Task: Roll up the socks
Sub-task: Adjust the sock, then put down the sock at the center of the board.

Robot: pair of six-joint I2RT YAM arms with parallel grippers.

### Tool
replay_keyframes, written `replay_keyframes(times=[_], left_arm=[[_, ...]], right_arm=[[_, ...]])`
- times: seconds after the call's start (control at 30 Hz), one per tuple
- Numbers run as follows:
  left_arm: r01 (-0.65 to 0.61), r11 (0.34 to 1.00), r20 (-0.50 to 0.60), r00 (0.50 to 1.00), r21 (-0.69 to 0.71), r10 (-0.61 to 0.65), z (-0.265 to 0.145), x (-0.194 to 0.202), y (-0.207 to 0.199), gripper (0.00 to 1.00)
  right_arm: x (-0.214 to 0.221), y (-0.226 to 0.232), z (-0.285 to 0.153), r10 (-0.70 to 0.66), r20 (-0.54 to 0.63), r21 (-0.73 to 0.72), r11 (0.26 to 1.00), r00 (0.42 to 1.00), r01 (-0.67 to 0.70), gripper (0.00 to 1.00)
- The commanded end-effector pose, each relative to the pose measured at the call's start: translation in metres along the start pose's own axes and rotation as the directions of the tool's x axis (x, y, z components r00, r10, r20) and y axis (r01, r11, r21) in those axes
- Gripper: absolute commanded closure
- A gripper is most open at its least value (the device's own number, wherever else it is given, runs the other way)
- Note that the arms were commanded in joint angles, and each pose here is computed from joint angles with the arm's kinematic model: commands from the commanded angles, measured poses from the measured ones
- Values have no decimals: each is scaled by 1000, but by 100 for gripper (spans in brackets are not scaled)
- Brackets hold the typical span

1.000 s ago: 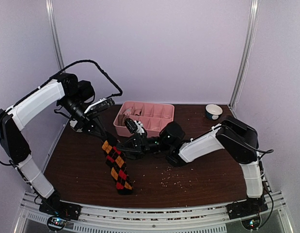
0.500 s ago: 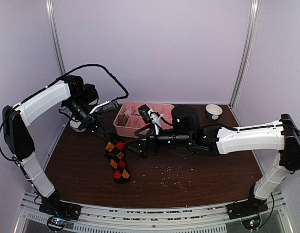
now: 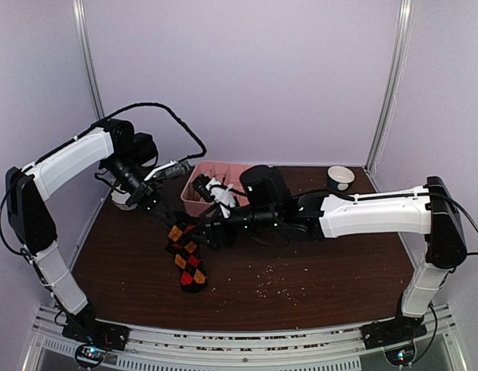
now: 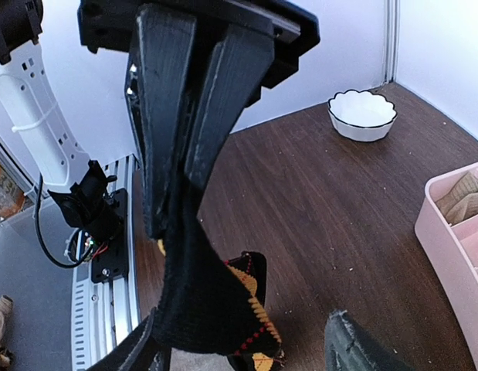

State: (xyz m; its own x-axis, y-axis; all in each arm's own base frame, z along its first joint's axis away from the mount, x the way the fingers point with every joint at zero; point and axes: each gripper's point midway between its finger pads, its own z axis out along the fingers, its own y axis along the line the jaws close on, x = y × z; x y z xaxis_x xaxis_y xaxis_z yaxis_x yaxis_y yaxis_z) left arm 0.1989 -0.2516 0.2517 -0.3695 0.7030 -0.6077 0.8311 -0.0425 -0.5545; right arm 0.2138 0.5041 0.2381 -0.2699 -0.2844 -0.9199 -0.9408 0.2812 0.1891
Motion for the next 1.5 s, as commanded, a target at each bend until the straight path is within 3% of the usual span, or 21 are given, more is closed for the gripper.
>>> replay_keyframes(times=[0.0, 0.1, 0.2, 0.3, 0.5, 0.63, 0.7, 0.87, 0.93, 1.03, 1.1, 1.2, 1.27, 1.47], left_arm=[[8, 1000, -19, 1000, 1, -8, 1, 5, -3, 100], [6, 1000, -21, 1000, 0, -6, 2, 5, -3, 100], [-2, 1000, -14, 1000, 0, 2, 1, 3, -4, 100], [0, 1000, -10, 1000, 4, 0, 1, 2, -4, 100], [3, 1000, -30, 1000, 6, -3, 4, 7, 1, 100], [-9, 1000, -38, 999, -12, 8, 2, 0, 11, 100], [-17, 999, -29, 999, -29, 16, 0, -10, 21, 100], [-90, 984, -25, 996, -156, 87, -12, -50, 62, 100], [-176, 947, -21, 984, -269, 177, -28, -81, 77, 100], [-316, 851, -18, 940, -419, 340, -52, -128, 73, 100], [-401, 802, -28, 900, -442, 435, -55, -143, 57, 100], [-454, 816, -74, 885, -358, 460, -22, -123, 47, 100], [-440, 860, -153, 898, -259, 413, 20, -86, 53, 100], [-286, 958, -376, 891, -27, 255, 120, 20, 72, 100]], right_arm=[[-30, -2, -8, 88, 122, -3, 996, 989, -89, 34], [-42, -7, -15, 166, 197, -43, 986, 966, -160, 40], [-46, -19, -19, 240, 234, -56, 971, 942, -233, 57], [-43, -27, -19, 297, 237, -75, 955, 925, -287, 64], [-37, -42, -31, 305, 248, -11, 950, 920, -312, 54], [-17, -69, -48, 299, 222, 117, 937, 928, -330, 48], [8, -98, -59, 328, 182, 245, 898, 927, -366, 51], [88, -180, -99, 451, 55, 598, 700, 891, -391, 46], [111, -202, -114, 502, 34, 665, 634, 864, -394, 45], [128, -214, -121, 544, 39, 670, 608, 838, -426, 44], [132, -217, -122, 551, 44, 671, 602, 834, -433, 44], [139, -220, -118, 570, 39, 671, 594, 820, -445, 44], [143, -223, -110, 594, 28, 662, 592, 804, -460, 44], [149, -232, -80, 641, -20, 627, 606, 768, -490, 45]])
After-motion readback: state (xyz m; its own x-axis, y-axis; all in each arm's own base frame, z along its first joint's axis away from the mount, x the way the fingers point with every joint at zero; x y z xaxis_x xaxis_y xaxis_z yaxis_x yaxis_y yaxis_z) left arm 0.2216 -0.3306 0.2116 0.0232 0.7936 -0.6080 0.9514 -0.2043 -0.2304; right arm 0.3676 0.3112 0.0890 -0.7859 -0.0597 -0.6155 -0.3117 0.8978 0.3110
